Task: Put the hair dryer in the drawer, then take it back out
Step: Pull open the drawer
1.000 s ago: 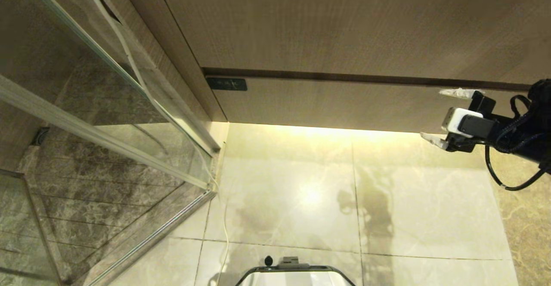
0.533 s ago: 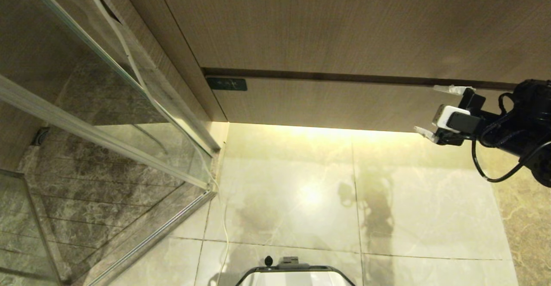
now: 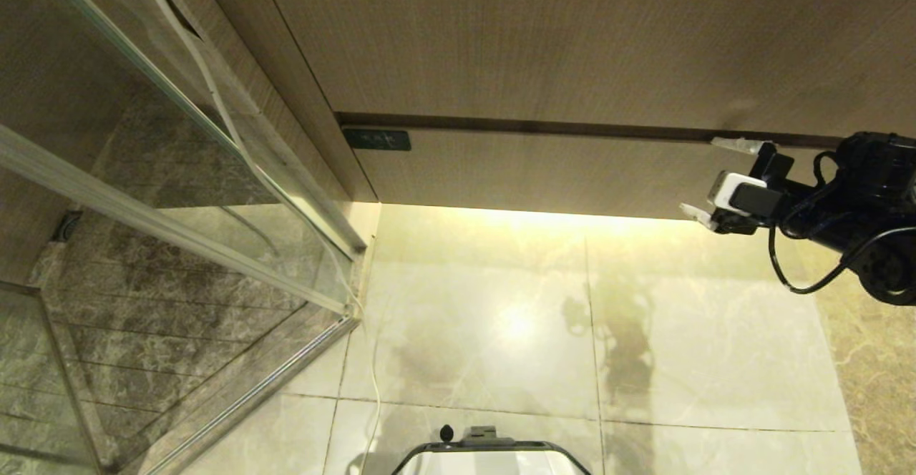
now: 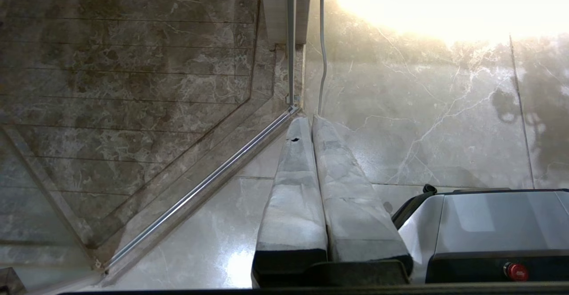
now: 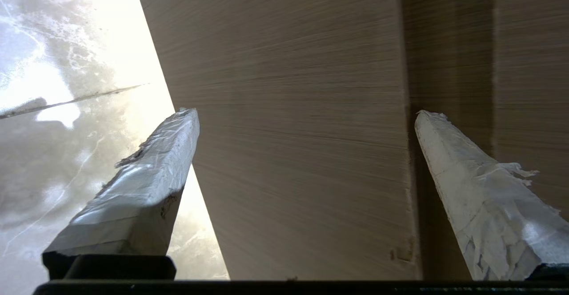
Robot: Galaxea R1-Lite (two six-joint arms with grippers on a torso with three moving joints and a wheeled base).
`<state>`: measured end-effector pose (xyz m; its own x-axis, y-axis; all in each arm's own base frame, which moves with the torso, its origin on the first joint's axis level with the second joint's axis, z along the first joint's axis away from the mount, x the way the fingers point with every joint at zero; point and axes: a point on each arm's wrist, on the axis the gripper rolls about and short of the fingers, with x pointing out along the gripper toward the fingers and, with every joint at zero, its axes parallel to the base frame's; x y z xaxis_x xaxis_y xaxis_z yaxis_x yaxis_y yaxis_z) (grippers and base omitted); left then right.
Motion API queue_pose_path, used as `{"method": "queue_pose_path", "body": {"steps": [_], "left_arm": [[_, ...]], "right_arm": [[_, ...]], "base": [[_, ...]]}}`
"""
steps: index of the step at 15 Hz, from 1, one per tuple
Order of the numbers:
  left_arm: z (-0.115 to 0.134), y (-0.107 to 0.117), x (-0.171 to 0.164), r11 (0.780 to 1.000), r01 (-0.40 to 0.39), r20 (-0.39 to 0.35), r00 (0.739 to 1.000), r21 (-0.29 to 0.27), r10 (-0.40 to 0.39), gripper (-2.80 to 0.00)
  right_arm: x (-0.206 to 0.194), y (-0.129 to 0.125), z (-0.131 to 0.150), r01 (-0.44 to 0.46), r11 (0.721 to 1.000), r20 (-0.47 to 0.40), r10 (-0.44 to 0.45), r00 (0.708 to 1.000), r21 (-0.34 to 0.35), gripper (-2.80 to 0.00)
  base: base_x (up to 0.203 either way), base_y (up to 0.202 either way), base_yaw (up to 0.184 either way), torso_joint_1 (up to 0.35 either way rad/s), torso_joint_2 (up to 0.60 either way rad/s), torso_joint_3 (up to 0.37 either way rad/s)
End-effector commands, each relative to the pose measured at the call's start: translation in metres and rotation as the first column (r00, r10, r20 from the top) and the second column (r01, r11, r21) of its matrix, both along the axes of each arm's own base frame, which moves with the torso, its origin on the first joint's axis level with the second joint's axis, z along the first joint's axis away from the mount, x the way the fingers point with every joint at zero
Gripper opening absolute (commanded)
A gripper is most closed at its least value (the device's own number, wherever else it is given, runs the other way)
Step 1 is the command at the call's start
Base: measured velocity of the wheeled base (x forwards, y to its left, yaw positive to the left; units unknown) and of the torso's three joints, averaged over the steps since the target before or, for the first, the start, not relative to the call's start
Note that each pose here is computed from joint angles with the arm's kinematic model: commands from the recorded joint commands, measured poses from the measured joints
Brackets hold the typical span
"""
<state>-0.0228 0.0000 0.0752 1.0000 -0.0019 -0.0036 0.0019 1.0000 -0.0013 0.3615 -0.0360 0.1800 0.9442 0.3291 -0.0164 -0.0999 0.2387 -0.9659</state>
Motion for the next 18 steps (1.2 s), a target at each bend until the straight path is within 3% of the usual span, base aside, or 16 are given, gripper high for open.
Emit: {"method": "queue_pose_path", "body": {"steps": [1,7,15,18], "left_arm": [[0.0,0.0,0.0,1.0,0.0,-0.001,1.0,0.0,0.0,-2.8],[0.0,0.0,0.0,1.0,0.0,-0.001,1.0,0.0,0.0,-2.8],[0.0,0.0,0.0,1.0,0.0,-0.001,1.0,0.0,0.0,-2.8],[0.0,0.0,0.0,1.0,0.0,0.001,1.0,0.0,0.0,-2.8]], "right_arm": [[0.007,0.0,-0.004,-0.005,1.0,0.013,0.005,1.0,-0.009,0.0],[0.022,-0.002,-0.018,0.001,1.0,0.036,-0.001,0.999,-0.013,0.0],[0.019,-0.003,-0.03,0.15,0.986,-0.081,-0.145,0.986,0.068,0.0],[0.012,-0.001,-0.032,0.254,0.961,-0.162,-0.235,0.959,0.111,0.0]], "base": [[0.0,0.0,0.0,0.0,0.0,0.0],[0.0,0.0,0.0,0.0,0.0,0.0],[0.0,0.0,0.0,0.0,0.0,0.0],[0.0,0.0,0.0,0.0,0.0,0.0]]}}
